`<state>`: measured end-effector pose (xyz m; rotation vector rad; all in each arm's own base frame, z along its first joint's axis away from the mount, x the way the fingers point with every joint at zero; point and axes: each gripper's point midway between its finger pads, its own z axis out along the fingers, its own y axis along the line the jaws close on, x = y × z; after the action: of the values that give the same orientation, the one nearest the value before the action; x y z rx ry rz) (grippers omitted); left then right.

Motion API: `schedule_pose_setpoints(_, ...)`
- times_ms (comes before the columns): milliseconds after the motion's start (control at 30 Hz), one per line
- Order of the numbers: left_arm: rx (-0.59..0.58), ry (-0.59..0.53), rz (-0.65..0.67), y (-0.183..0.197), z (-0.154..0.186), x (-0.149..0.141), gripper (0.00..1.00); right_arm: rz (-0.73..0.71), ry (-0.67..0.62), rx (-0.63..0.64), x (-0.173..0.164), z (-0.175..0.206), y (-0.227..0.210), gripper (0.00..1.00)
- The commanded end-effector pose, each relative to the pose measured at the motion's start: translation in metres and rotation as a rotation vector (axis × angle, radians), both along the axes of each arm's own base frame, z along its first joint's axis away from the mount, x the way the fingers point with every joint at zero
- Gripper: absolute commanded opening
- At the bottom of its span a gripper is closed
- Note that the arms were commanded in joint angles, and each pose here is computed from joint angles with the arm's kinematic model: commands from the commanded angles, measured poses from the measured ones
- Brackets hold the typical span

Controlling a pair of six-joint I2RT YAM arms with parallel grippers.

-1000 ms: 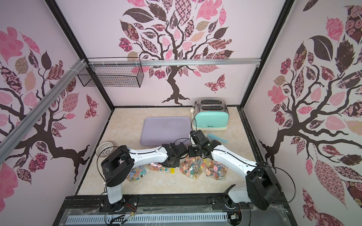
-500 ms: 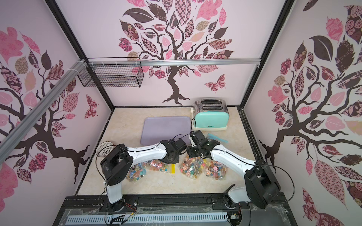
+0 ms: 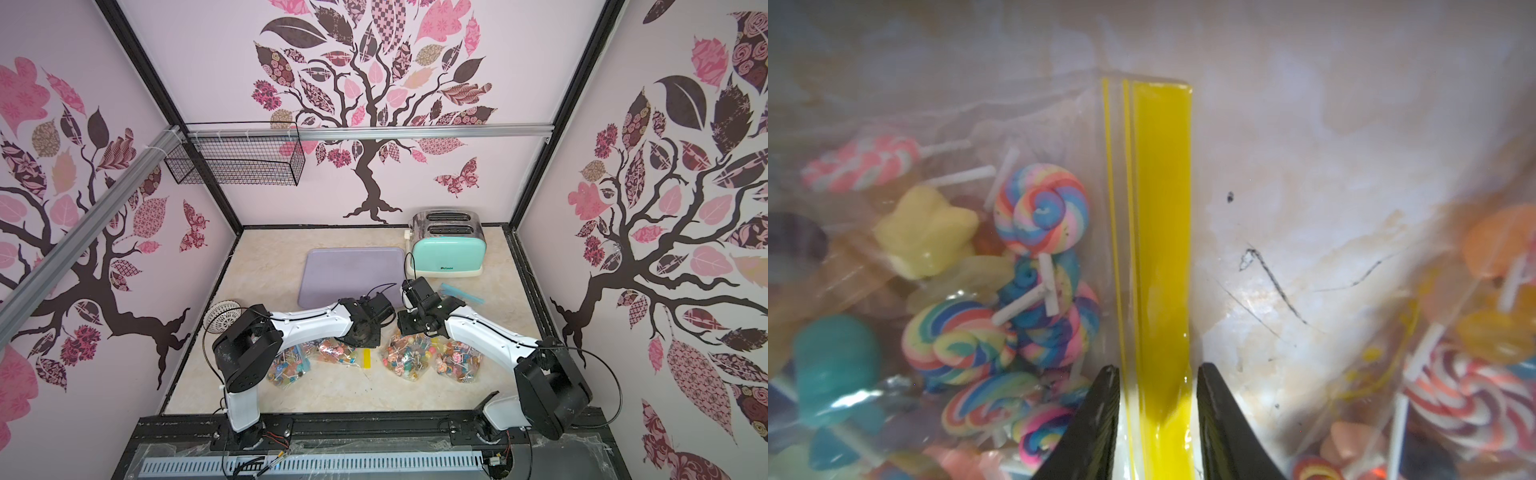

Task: Pour candies out of the ziploc bag
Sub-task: Open the ziploc bag at the center of the board.

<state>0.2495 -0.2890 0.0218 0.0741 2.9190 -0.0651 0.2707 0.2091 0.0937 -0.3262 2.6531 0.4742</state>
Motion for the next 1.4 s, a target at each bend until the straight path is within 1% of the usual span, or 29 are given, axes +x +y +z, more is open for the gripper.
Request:
schedule_pose_setpoints(0,0.008,0.029,-0.006,0.002,-0.009,-0.005,0.36,0.004,0.005,-0.003,0.003,0.0,0.001,0.41)
schedule_pose_setpoints(67,0.017,0.032,-0.005,0.004,-0.011,-0.005,0.34,0.005,0.004,-0.002,0.004,0.001,0.002,0.41)
schedule_pose_setpoints(167,0.027,0.035,-0.001,0.007,-0.014,-0.006,0.3,0.005,0.008,-0.004,0.003,-0.001,0.002,0.41)
schedule_pose_setpoints(200,0.032,0.036,0.0,0.008,-0.015,-0.006,0.27,0.005,0.008,-0.003,0.003,-0.001,0.002,0.41)
schedule_pose_setpoints(400,0.039,0.036,0.004,0.009,-0.017,-0.007,0.2,0.006,0.01,-0.004,0.002,-0.002,0.002,0.4)
schedule_pose_setpoints(567,0.021,0.023,-0.001,0.007,-0.009,-0.005,0.2,0.009,0.014,-0.002,0.002,-0.003,0.002,0.4)
schedule_pose_setpoints(700,0.0,0.015,-0.011,0.004,-0.001,-0.005,0.27,0.009,0.019,-0.002,0.002,-0.004,0.003,0.4)
schedule_pose_setpoints(833,-0.015,0.006,-0.008,0.004,0.005,-0.005,0.28,0.011,0.025,-0.001,0.001,-0.006,0.003,0.4)
schedule_pose_setpoints(967,-0.019,0.001,-0.006,0.004,0.007,-0.005,0.24,0.012,0.025,0.001,0.002,-0.006,0.004,0.4)
schedule_pose_setpoints(1233,-0.014,0.014,-0.007,0.005,0.002,-0.006,0.22,0.015,0.031,0.001,0.001,-0.008,0.005,0.4)
schedule_pose_setpoints(1367,-0.016,0.016,-0.003,0.006,0.002,-0.007,0.16,0.015,0.033,0.0,0.001,-0.008,0.005,0.4)
